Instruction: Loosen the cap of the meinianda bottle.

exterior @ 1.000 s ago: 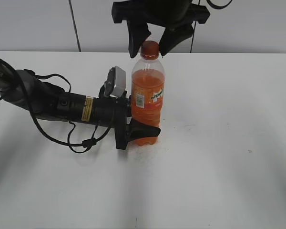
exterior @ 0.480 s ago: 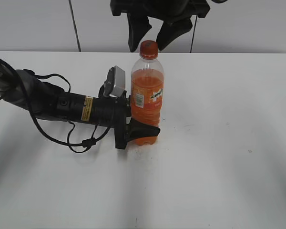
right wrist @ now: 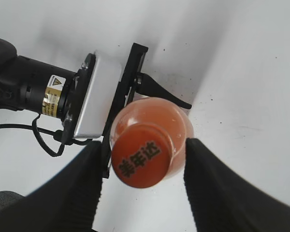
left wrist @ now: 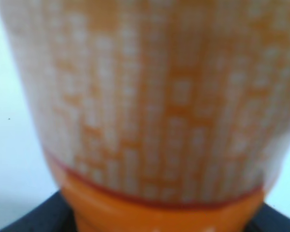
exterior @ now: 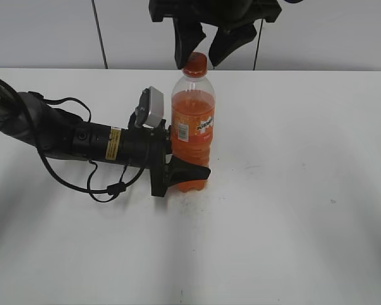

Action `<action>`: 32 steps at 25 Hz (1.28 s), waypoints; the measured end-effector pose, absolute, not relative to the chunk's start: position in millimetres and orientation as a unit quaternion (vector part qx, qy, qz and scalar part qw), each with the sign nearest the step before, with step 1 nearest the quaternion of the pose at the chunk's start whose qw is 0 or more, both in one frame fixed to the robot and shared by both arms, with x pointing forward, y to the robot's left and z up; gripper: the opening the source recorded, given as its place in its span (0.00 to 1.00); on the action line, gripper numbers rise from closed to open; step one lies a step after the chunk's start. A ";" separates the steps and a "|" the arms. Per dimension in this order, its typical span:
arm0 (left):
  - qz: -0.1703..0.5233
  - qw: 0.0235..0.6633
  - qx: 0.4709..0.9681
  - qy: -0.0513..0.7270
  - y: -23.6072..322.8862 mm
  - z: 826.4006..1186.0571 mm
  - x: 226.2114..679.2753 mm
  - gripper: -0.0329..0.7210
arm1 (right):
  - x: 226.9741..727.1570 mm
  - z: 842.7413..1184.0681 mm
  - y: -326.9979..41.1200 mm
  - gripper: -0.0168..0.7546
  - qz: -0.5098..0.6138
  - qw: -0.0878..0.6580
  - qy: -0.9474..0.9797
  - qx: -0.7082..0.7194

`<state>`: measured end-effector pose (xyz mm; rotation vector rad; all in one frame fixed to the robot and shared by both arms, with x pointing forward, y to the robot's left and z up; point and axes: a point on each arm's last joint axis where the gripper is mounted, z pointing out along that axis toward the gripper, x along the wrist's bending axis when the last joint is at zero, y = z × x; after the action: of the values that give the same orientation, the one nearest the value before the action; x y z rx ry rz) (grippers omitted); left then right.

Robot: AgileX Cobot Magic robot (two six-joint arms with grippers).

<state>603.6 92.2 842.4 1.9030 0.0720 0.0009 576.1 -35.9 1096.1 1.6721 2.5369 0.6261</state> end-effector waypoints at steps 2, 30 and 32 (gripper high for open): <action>0.000 0.580 0.814 0.031 92.2 842.4 603.6 0.57 | 576.1 1096.1 -35.9 0.55 0.202 0.020 0.818 0.539; 0.000 0.580 0.814 0.032 92.2 842.4 603.7 0.57 | 578.9 1088.2 -33.9 0.39 0.193 0.018 0.822 0.536; 0.000 0.580 0.814 0.033 92.2 842.4 603.7 0.57 | 579.1 1088.2 -34.1 0.39 0.192 0.020 0.824 0.533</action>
<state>603.7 92.2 842.4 1.9020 0.0764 -0.0011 579.1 -34.1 1088.2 1.6534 2.5553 0.5961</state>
